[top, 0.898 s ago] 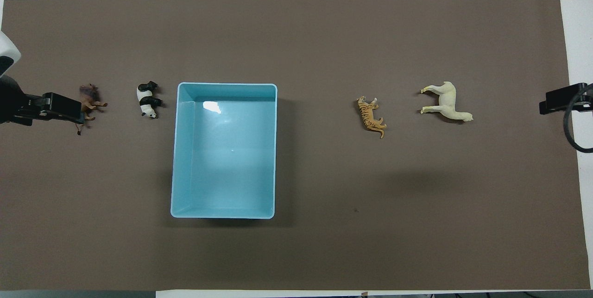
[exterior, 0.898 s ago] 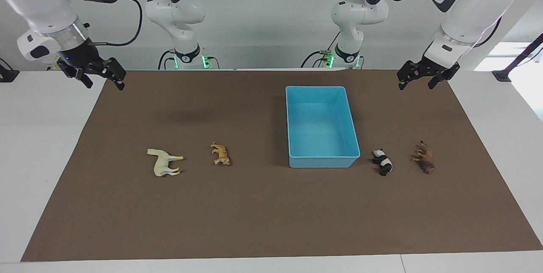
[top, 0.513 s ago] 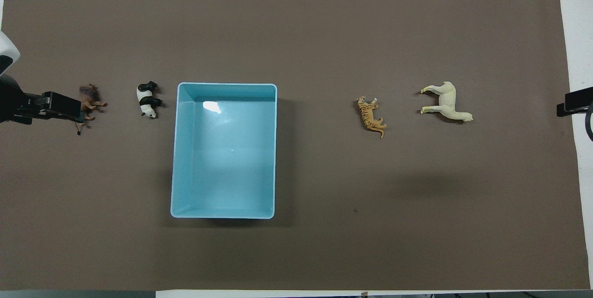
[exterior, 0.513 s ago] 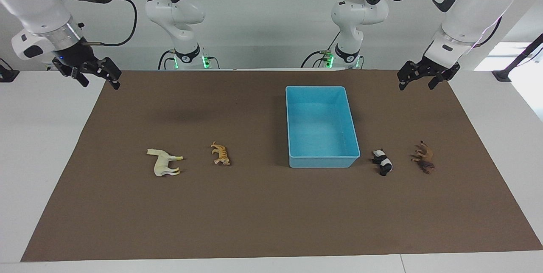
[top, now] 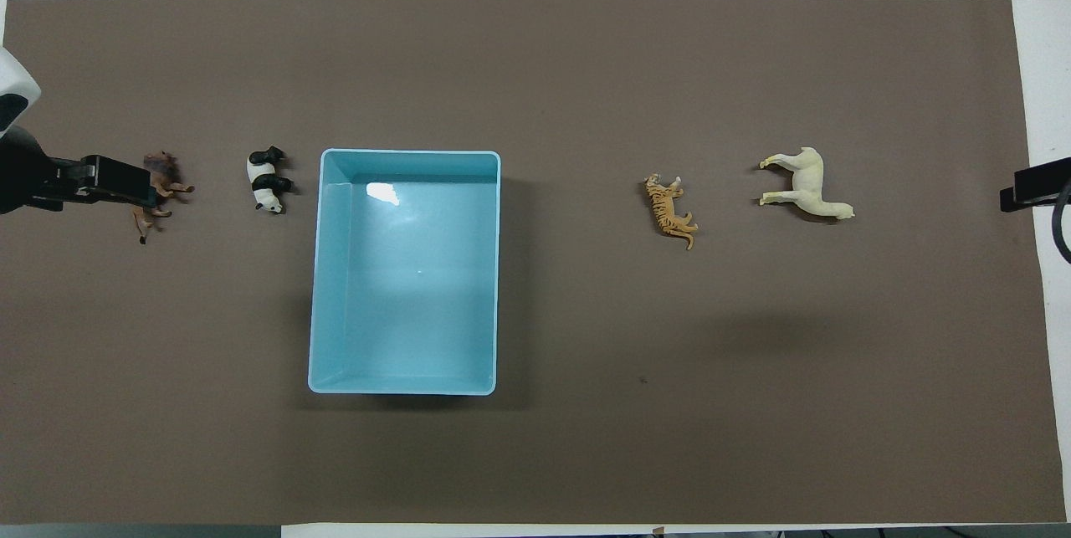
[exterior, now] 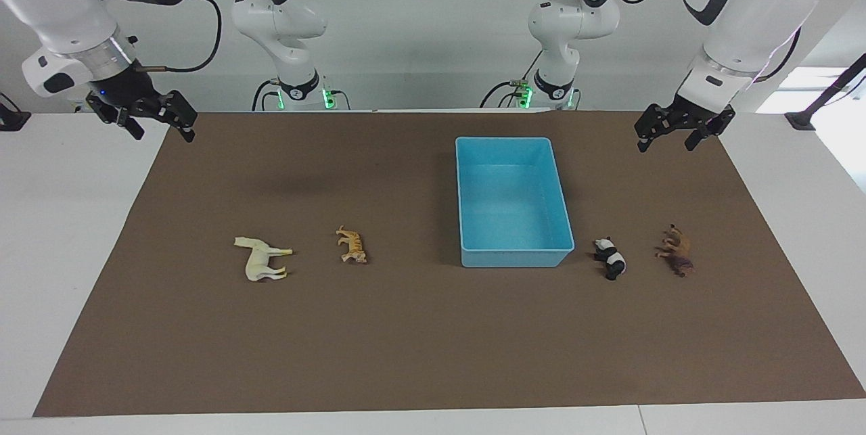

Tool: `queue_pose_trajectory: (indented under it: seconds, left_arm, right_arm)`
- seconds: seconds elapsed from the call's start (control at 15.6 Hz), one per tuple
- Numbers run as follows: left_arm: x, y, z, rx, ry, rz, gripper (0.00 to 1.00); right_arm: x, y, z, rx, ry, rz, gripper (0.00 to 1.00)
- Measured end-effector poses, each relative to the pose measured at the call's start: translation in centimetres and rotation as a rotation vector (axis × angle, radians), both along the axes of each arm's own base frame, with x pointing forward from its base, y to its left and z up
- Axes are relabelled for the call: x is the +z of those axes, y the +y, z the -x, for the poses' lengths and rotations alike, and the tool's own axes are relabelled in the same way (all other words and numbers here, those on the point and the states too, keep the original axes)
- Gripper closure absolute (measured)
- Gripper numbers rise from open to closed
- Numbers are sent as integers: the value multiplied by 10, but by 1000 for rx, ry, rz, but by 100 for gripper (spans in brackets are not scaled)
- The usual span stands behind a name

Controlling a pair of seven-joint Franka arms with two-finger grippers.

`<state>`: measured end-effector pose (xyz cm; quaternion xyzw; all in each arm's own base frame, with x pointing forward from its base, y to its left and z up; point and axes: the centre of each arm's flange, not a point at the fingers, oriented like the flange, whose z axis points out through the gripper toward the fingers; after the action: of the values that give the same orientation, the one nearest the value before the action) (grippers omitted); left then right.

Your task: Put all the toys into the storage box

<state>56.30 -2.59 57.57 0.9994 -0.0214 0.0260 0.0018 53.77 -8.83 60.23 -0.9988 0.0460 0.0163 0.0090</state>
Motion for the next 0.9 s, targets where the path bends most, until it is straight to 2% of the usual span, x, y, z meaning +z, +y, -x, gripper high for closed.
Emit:
queue_pose_trajectory:
  seconds: [0.26,0.45,0.64,0.9]
  left_arm:
    - [-41,20,-20,34,-55,4,0]
    - [-108,18,-35,32,-103,9,0]
    - [-172,1,-42,39,-123,21,0]
    - [-220,-26,-53,97,-132,43,0]
  right_arm:
    - [0,1,0,2,0,0,0]
    - [0,1,0,3,2,0,0]
    - [0,1,0,2,3,-1,0]
    - [1,4,-1,8,-4,1,0]
